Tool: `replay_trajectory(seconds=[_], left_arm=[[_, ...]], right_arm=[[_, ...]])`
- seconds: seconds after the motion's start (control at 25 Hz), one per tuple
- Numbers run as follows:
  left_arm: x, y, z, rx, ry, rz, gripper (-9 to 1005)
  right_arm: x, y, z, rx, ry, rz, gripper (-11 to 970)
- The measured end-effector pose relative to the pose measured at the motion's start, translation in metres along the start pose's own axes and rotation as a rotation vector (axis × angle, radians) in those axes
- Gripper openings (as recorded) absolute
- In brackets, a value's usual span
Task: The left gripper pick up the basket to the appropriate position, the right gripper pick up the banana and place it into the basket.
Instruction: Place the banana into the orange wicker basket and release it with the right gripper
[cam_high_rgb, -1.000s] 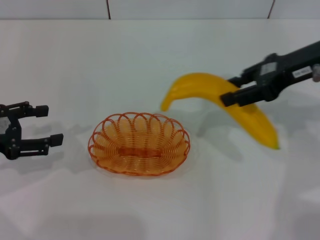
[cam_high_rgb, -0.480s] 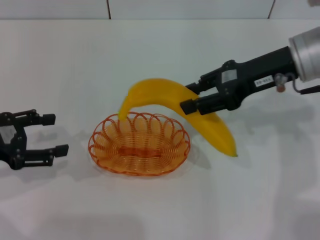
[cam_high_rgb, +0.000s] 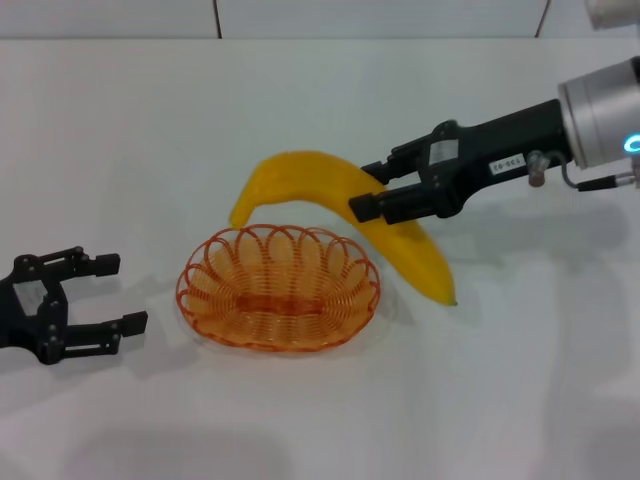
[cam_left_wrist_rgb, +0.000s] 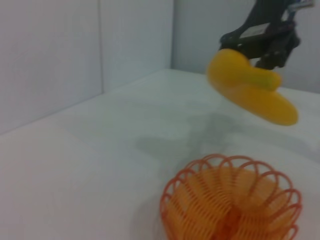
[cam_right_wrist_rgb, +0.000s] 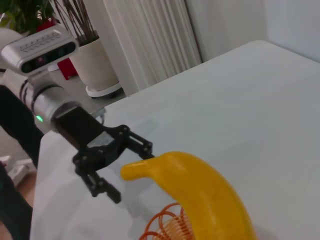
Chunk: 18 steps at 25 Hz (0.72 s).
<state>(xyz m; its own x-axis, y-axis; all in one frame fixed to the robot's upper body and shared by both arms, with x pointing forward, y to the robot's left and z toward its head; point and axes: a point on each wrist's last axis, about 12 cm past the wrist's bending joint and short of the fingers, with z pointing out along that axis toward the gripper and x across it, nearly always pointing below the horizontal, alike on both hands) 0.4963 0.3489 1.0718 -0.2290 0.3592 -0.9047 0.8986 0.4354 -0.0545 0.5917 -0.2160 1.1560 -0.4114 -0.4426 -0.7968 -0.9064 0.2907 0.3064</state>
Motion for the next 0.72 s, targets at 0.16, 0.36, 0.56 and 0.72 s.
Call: replay_trajectory(seconds=[0.16, 0.36, 0.56, 0.72], left_arm=[[0.001, 0.001, 0.001, -0.009, 0.004, -0.004, 849], [0.0, 0.002, 0.0, -0.011, 0.004, -0.008, 848], [-0.001, 0.003, 0.001, -0.011, 0.002, -0.005, 848], [-0.003, 0.004, 0.002, -0.009, 0.0, -0.001, 848]], right_arm=[[-0.001, 0.002, 0.009, -0.035, 0.018, -0.014, 502], [-0.008, 0.012, 0.024, -0.107, 0.033, -0.049, 502], [-0.017, 0.019, 0.04, -0.148, 0.033, -0.079, 502], [-0.022, 0.016, 0.052, -0.13, 0.051, -0.084, 502]])
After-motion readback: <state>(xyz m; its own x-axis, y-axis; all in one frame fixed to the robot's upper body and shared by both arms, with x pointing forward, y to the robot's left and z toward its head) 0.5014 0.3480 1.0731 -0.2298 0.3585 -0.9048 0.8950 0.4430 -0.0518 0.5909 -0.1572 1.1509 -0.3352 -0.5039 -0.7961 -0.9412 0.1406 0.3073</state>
